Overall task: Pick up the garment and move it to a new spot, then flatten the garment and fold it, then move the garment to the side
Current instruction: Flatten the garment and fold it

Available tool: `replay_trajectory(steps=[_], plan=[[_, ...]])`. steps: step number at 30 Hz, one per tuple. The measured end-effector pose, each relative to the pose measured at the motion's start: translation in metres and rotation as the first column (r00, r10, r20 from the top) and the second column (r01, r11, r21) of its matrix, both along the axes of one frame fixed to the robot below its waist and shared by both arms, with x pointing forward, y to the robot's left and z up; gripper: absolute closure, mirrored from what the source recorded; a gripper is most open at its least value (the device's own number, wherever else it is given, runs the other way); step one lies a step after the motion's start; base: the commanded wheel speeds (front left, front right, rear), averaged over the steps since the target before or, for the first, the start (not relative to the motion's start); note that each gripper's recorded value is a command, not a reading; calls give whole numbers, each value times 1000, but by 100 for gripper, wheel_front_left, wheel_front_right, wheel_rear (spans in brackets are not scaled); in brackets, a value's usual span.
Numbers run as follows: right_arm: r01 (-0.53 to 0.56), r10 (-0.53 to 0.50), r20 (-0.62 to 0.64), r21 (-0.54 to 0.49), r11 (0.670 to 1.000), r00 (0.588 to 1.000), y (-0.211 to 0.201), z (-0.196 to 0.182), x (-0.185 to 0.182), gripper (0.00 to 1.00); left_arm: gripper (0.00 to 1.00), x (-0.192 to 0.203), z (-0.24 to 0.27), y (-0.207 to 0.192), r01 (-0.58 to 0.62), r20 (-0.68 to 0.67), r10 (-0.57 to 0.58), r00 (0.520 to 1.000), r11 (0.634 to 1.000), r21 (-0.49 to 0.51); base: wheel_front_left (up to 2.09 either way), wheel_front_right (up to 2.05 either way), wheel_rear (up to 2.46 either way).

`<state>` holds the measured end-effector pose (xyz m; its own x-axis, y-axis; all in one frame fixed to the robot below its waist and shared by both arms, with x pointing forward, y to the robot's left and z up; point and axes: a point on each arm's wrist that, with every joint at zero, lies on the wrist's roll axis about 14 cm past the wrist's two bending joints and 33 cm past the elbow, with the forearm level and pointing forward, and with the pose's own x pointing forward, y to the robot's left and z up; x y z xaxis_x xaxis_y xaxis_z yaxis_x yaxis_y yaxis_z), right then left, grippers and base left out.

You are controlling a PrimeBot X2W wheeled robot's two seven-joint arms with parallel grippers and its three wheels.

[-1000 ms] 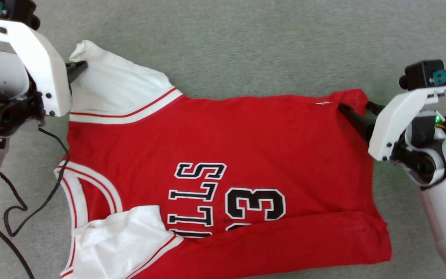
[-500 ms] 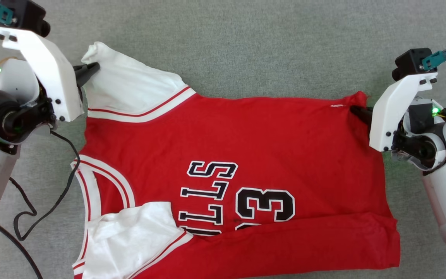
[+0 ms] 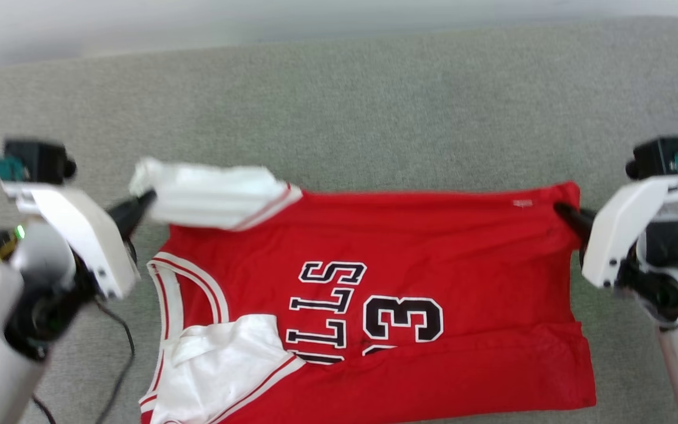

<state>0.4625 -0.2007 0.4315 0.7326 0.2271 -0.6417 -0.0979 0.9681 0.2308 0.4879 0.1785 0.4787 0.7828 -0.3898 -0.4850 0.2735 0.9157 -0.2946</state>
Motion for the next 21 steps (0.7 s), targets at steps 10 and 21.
replay_trajectory(steps=[10, 21], plan=[[65, -61, -64, 64, 996, 996, 0, -30, -66, 100, 100, -100, -45, 2, -86, -131, 79, 988, 995, -43, 0, 0, 0], [117, -103, -144, 94, 989, 984, 1, -58, -120, 0, 45, -164, -84, -12, -138, -268, 110, 957, 987, -87, 0, 0, 0]])
